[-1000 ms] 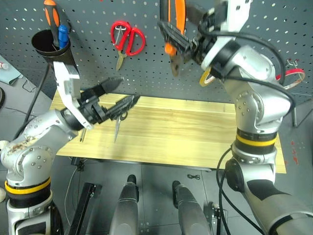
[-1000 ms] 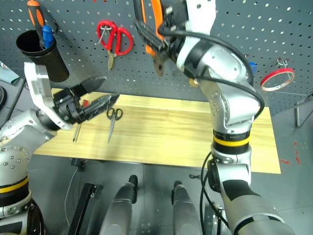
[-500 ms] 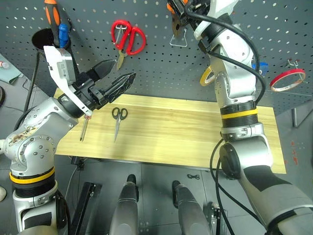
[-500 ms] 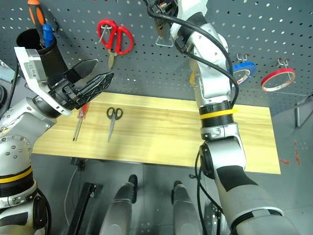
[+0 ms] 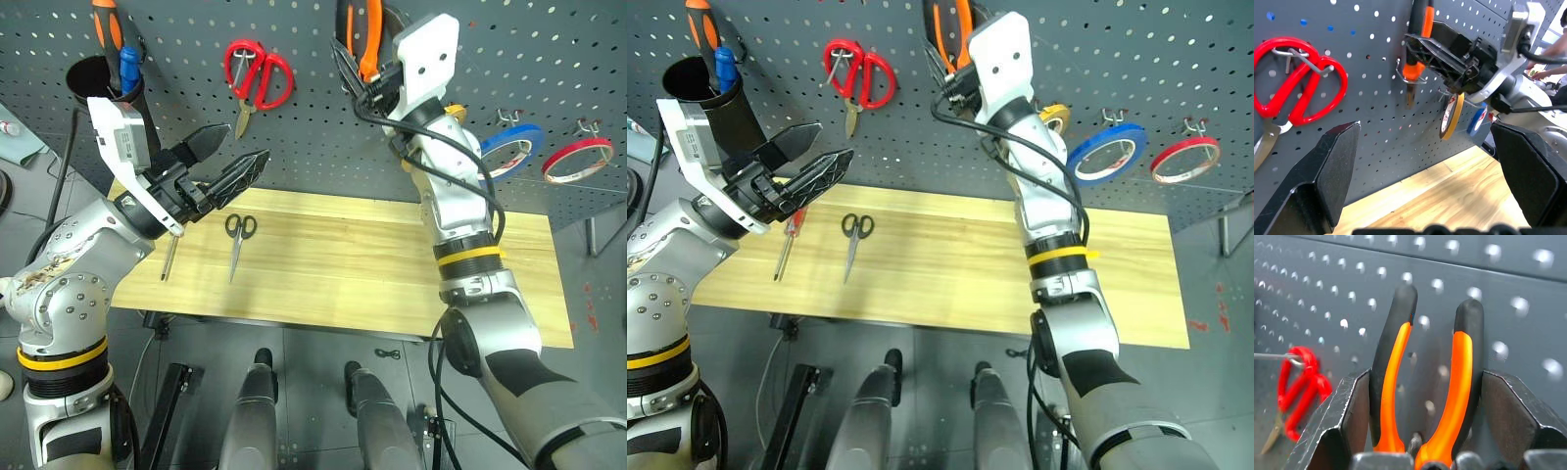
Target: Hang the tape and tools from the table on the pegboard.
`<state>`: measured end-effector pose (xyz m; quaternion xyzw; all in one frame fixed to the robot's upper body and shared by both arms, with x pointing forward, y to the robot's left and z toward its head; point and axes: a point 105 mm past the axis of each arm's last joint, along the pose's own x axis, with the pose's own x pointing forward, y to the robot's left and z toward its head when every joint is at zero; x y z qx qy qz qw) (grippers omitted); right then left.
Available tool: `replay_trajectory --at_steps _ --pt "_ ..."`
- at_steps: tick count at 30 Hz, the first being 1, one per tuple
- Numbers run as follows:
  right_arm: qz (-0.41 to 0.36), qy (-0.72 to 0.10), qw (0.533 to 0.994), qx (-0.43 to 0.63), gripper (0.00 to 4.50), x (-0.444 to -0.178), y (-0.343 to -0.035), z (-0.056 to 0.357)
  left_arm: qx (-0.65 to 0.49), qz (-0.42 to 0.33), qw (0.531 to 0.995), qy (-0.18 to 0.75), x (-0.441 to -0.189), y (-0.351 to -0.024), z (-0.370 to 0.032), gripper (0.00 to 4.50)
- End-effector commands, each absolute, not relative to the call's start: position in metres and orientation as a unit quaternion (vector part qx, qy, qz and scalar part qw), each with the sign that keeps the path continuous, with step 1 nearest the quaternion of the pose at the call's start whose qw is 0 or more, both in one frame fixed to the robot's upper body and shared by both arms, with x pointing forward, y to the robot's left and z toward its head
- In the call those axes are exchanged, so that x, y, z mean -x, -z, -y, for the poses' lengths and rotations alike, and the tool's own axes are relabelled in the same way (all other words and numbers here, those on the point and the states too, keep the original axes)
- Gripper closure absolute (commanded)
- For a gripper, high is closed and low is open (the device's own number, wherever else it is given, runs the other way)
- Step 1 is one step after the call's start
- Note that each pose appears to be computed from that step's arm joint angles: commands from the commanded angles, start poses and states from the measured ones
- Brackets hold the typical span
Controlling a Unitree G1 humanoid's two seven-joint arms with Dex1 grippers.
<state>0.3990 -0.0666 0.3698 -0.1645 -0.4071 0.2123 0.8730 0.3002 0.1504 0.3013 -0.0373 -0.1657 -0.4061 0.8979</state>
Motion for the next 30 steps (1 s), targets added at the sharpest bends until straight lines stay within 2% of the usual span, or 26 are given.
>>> replay_trajectory --at_steps 1,2,3,8,14,24,28,30 --pt "0.436 -0.200 0.862 0.165 0.43 -0.387 -0.385 0.072 0.021 0.189 0.890 0.415 -0.290 -0.312 -0.149 0.00" --pt "0.435 -0.198 0.863 0.165 0.09 -0.387 -0.385 0.073 0.021 0.188 0.889 0.416 -0.291 -0.312 -0.149 0.00" --pt "0.436 -0.196 0.863 0.165 0.01 -0.387 -0.386 0.075 0.021 0.188 0.889 0.417 -0.291 -0.313 -0.149 0.00" --pt "0.427 -0.213 0.862 0.173 0.01 -0.383 -0.384 0.081 0.011 0.175 0.892 0.418 -0.294 -0.303 -0.149 0.00" --pt "0.368 -0.259 0.874 0.186 0.01 -0.373 -0.369 0.101 -0.008 0.125 0.905 0.407 -0.297 -0.267 -0.151 0.00" --pt "0.231 -0.315 0.891 0.233 0.01 -0.337 -0.321 0.132 -0.062 0.053 0.956 0.283 -0.325 -0.211 -0.171 0.00" --pt "0.168 -0.388 0.881 0.215 0.01 -0.313 -0.291 0.120 -0.061 0.020 0.978 0.197 -0.342 -0.190 -0.185 0.00" --pt "0.132 -0.454 0.860 0.193 0.01 -0.296 -0.273 0.106 -0.059 -0.007 0.986 0.155 -0.352 -0.174 -0.187 0.00"
